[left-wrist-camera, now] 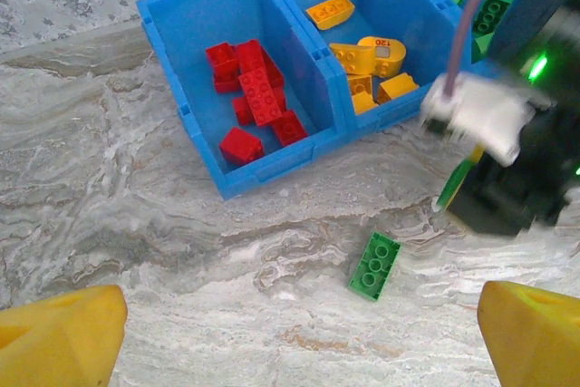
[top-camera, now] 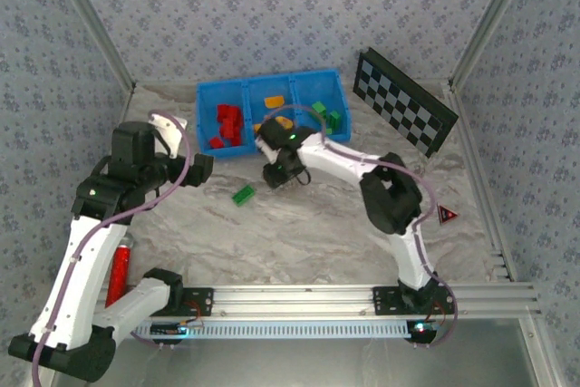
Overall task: Sort the legos into containers by color
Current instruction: Pick up the lego from the center of the table, then place the lego in the container.
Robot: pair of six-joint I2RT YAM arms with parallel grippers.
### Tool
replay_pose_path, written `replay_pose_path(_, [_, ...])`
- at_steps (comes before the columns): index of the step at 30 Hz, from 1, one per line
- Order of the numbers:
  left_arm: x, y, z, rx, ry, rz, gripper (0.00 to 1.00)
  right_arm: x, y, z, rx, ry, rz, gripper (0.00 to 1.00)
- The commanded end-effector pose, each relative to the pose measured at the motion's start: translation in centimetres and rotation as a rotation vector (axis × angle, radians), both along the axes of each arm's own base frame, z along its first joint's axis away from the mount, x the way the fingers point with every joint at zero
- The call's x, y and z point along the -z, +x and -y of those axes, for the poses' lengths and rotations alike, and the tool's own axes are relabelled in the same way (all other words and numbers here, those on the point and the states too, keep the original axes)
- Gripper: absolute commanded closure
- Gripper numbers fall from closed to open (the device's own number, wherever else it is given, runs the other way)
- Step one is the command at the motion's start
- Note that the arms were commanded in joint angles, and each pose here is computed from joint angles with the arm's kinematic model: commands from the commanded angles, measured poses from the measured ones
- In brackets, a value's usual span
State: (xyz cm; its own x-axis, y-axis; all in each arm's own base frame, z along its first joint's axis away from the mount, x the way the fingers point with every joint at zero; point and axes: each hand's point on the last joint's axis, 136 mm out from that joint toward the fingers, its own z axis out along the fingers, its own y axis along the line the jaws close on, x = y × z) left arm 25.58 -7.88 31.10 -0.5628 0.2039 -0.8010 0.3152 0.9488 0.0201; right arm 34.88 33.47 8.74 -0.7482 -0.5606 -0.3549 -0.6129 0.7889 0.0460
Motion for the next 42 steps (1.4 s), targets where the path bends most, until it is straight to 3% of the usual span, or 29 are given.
replay_pose_path(1, [-2.0,0.6,0.1,0.007,-0.026,0.054,0.01,-5.3,3.5,5.4,0.117,-0.017,0.094,0.61])
replay_pose_path(9, [-1.8,2.0,-0.3,-0.004,-0.011,0.035,0.01,-8.9,14.5,11.6,0.296,0.009,0.257,0.62])
replay_pose_path(14, [-1.0,2.9,-0.2,-0.009,-0.017,0.009,0.01,-8.6,20.3,12.0,0.345,0.053,0.312,0.62])
replay_pose_path(22, [-0.3,3.7,0.0,0.006,-0.005,-0.016,0.01,-6.0,26.6,11.7,0.414,0.117,0.393,0.62])
replay_pose_path(27, [0.3,4.4,0.5,0.017,-0.015,-0.034,0.01,-3.8,28.5,12.1,0.445,0.150,0.407,0.62])
replay_pose_path(34, [0.7,5.3,1.1,0.030,-0.031,-0.059,0.01,-0.8,28.7,11.6,0.430,0.141,0.370,0.59])
replay_pose_path(42, [1.0,5.7,1.5,0.037,-0.042,-0.072,0.01,-0.9,28.3,11.3,0.421,0.145,0.354,0.45])
